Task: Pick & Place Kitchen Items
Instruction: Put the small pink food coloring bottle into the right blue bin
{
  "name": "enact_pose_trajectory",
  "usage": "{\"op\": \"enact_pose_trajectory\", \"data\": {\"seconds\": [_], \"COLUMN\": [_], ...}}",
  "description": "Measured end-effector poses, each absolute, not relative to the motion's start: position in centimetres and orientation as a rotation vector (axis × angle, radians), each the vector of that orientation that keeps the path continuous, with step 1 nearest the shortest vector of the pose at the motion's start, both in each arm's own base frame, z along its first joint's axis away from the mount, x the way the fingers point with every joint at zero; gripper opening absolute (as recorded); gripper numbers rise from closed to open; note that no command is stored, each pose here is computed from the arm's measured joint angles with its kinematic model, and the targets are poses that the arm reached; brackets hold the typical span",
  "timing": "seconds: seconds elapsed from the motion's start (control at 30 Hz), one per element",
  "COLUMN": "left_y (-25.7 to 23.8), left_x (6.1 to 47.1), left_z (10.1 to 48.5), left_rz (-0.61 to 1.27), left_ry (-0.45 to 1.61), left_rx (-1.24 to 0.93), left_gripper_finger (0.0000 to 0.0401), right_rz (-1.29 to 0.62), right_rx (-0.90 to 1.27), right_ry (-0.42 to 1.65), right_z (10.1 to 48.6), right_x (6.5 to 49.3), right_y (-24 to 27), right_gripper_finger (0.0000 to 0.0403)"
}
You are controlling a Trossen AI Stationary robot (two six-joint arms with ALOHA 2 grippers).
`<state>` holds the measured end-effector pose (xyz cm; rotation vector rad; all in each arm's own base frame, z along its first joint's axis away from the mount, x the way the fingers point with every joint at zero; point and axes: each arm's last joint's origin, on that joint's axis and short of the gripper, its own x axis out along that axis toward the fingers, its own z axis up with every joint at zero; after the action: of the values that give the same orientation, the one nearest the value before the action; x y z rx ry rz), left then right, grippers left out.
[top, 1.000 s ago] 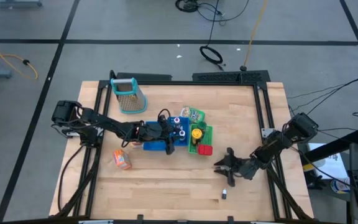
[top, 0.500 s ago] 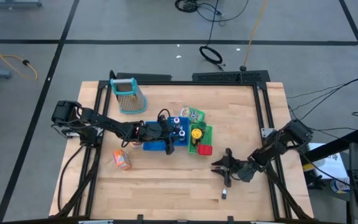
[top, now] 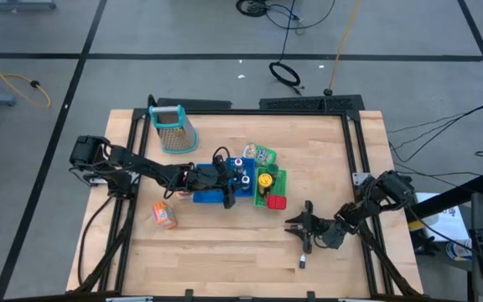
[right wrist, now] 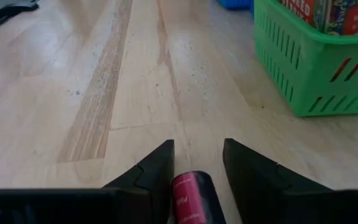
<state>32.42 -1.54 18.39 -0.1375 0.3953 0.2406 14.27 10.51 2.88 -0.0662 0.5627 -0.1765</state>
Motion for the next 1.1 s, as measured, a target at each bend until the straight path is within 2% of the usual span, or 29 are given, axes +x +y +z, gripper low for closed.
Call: {"op": "enact_pose_trajectory", "data": {"seconds": [0.23,0.47,0.8,1.1], "left_y": [-1.5,-1.5,-1.5,-1.5], "left_x": [32.4,32.4,32.4,32.4], "left_z": [18.4,18.4,18.4,18.4], "left_rz": [0.240,0.241,0.241,0.240], "left_ry": [0.395,0.395,0.395,0.392], "left_rx": [-0.137,-0.138,-0.139,-0.138], "left_gripper_finger": [0.0159,0.0159,0.0159,0.0159], "right_rz": [-0.193,-0.195,-0.147,-0.087], "right_rx": [-0.058,-0.046,-0.019,0.052], "right_ry": [0.560,0.550,0.528,0.445], "right_z": [2.9,2.9,3.9,7.0], "right_x": [14.3,14.3,14.7,15.8], "right_y": [10.4,10.4,10.6,10.6], "right_gripper_finger": [0.0115,0.0048,0.0046,0.0045]}}
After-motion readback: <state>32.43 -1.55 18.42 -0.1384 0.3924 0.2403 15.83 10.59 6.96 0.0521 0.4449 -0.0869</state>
